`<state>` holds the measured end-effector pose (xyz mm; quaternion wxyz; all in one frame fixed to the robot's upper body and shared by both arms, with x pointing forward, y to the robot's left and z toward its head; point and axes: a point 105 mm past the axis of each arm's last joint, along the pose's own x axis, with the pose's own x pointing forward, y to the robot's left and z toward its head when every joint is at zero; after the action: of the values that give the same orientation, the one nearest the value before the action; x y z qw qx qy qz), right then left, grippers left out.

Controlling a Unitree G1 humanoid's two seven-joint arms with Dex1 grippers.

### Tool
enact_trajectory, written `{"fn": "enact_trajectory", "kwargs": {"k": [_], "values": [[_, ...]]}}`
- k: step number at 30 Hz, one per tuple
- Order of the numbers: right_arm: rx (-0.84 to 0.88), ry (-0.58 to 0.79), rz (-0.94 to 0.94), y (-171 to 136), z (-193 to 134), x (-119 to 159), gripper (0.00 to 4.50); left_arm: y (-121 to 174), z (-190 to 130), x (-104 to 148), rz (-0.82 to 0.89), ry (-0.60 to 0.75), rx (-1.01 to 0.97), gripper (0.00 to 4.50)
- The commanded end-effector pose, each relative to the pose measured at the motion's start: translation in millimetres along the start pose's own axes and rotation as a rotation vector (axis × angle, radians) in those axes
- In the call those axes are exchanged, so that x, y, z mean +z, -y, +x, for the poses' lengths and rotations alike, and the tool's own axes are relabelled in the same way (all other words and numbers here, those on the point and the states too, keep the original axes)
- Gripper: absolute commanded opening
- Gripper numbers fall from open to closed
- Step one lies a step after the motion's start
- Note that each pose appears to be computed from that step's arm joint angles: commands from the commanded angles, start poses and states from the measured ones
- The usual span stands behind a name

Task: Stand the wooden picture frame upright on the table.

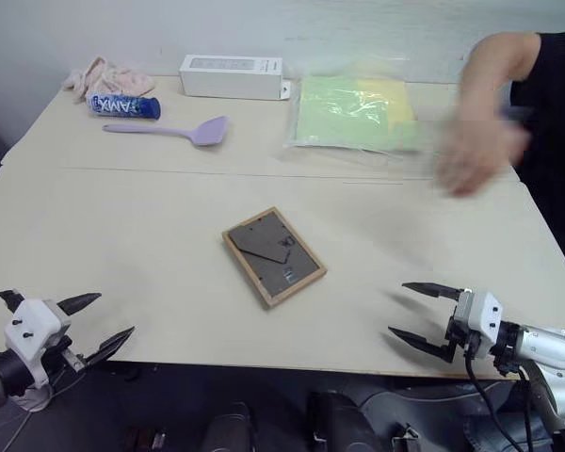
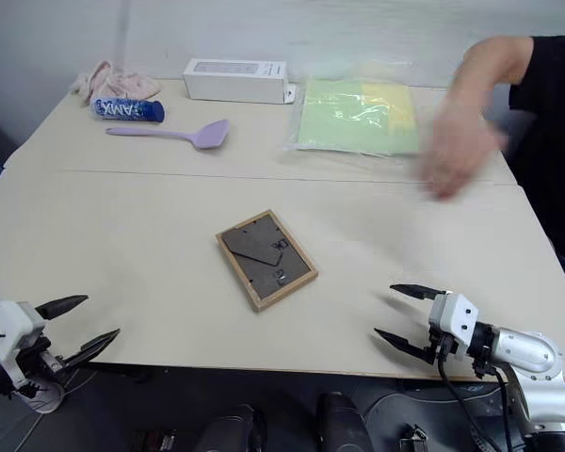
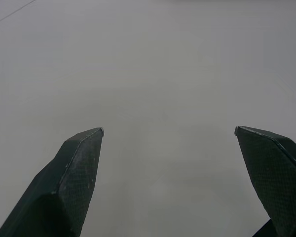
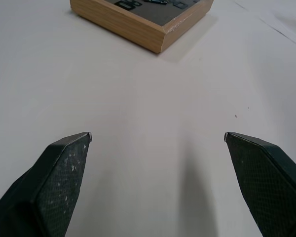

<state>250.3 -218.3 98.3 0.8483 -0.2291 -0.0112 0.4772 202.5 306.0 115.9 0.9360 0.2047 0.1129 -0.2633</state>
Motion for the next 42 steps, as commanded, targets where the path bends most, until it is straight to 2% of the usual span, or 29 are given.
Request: {"fn": "enact_trajectory", "kwargs": {"k": [1, 3, 6, 7, 10, 13, 17, 19, 22, 26, 31, 35, 39, 42], "values": [[-0.021, 0.043, -0.029, 7, 1, 8, 4.44, -1, 4, 14, -0.01, 0.055, -0.006, 4.5], [-0.037, 0.079, -0.013, 13, 8, 15, 4.44, 2, 14, 27, -0.077, 0.102, -0.033, 4.5], [-0.052, 0.112, 0.001, 32, 32, 29, 3.87, 17, 47, 54, -0.138, 0.109, -0.119, 4.5], [-0.054, 0.101, 0.001, 38, 43, 31, 3.54, 20, 59, 59, -0.144, 0.089, -0.132, 4.09], [-0.068, 0.071, -0.037, 53, 75, 33, 2.53, 26, 94, 61, -0.127, 0.035, -0.127, 3.33], [-0.071, 0.049, -0.073, 62, 103, 35, 1.43, 34, 122, 58, -0.124, 0.005, -0.125, 2.36], [-0.056, 0.027, -0.092, 63, 127, 34, 0.03, 41, 142, 56, -0.157, -0.018, -0.126, 1.11], [0.004, 0.03, -0.063, 53, 141, 37, 0.0, 59, 150, 60, -0.19, -0.024, -0.204, 0.48], [0.081, 0.068, -0.056, 34, 152, 47, 0.0, 69, 158, 68, -0.197, -0.013, -0.254, 0.48], [0.15, 0.078, -0.053, 13, 148, 53, 0.0, 71, 170, 79, -0.163, 0.007, -0.271, 0.48], [0.145, 0.087, -0.042, 5, 141, 61, 0.0, 69, 175, 82, -0.154, 0.007, -0.271, 0.48], [0.149, 0.057, -0.033, -3, 137, 56, 0.0, 68, 175, 81, -0.156, 0.013, -0.268, 0.48], [0.089, 0.033, -0.038, 4, 128, 51, 0.0, 57, 163, 75, -0.214, -0.003, -0.254, 0.48], [0.097, -0.006, -0.071, 8, 115, 48, 0.0, 41, 138, 57, -0.375, -0.091, -0.262, 1.04]]}}
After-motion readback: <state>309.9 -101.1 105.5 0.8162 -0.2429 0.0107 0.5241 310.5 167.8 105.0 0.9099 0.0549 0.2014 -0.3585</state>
